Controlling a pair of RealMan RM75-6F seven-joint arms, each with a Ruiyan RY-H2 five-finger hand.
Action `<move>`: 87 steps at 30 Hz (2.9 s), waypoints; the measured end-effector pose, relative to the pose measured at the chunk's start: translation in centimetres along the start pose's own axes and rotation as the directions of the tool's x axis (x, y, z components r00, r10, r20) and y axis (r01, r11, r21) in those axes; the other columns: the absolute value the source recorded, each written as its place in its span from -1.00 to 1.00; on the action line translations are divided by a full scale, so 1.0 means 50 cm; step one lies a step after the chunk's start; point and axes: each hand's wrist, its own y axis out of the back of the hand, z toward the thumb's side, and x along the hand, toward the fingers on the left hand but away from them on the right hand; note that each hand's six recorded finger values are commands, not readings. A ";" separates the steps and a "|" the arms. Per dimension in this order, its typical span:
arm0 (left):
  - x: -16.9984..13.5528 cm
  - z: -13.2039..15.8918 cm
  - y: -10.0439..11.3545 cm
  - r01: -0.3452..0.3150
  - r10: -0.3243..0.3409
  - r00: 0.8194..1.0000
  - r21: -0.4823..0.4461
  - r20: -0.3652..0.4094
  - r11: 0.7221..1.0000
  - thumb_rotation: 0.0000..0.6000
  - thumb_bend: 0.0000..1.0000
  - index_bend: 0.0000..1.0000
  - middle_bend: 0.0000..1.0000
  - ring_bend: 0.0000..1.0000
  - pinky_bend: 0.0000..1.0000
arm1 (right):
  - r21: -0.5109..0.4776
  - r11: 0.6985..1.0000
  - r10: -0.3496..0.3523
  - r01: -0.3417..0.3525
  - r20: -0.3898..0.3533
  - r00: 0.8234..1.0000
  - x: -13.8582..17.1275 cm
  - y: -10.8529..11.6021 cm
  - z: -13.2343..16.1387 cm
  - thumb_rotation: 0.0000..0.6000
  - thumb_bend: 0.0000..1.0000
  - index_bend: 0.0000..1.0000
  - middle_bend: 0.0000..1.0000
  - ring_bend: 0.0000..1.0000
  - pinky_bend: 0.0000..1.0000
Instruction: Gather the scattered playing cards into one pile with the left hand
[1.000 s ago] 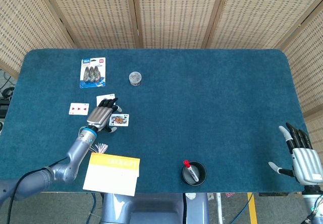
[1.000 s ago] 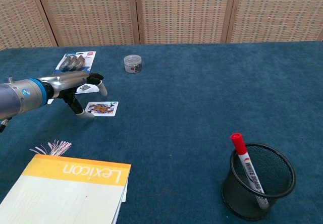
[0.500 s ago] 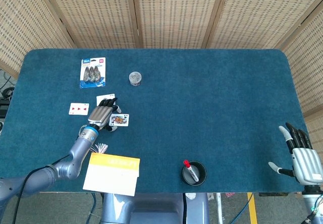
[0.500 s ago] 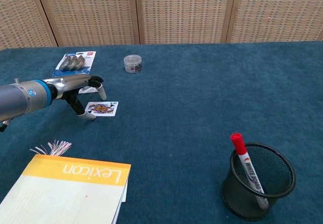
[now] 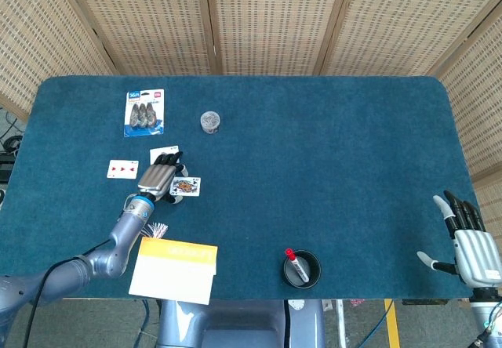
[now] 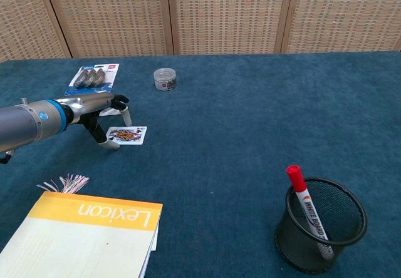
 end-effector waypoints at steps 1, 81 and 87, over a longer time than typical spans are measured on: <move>0.000 0.000 0.000 0.000 0.000 1.000 0.000 0.000 1.000 1.00 -0.48 -0.09 -1.00 -1.00 -1.00 | -0.001 1.000 0.000 0.000 0.000 1.000 0.000 0.000 0.000 1.00 -0.69 -1.00 -1.00 -1.00 -1.00; -0.002 -0.328 0.124 -0.007 0.014 0.978 0.036 -0.208 0.999 1.00 -0.53 -0.23 -1.00 -1.00 -1.00 | 0.054 0.998 -0.016 0.014 0.040 0.999 -0.002 -0.003 0.000 1.00 -0.69 -1.00 -1.00 -1.00 -1.00; -0.004 -0.333 0.125 -0.001 0.011 0.978 0.047 -0.210 0.999 1.00 -0.54 -0.28 -1.00 -1.00 -1.00 | 0.053 0.998 -0.016 0.014 0.039 0.999 -0.002 -0.003 0.000 1.00 -0.69 -1.00 -1.00 -1.00 -1.00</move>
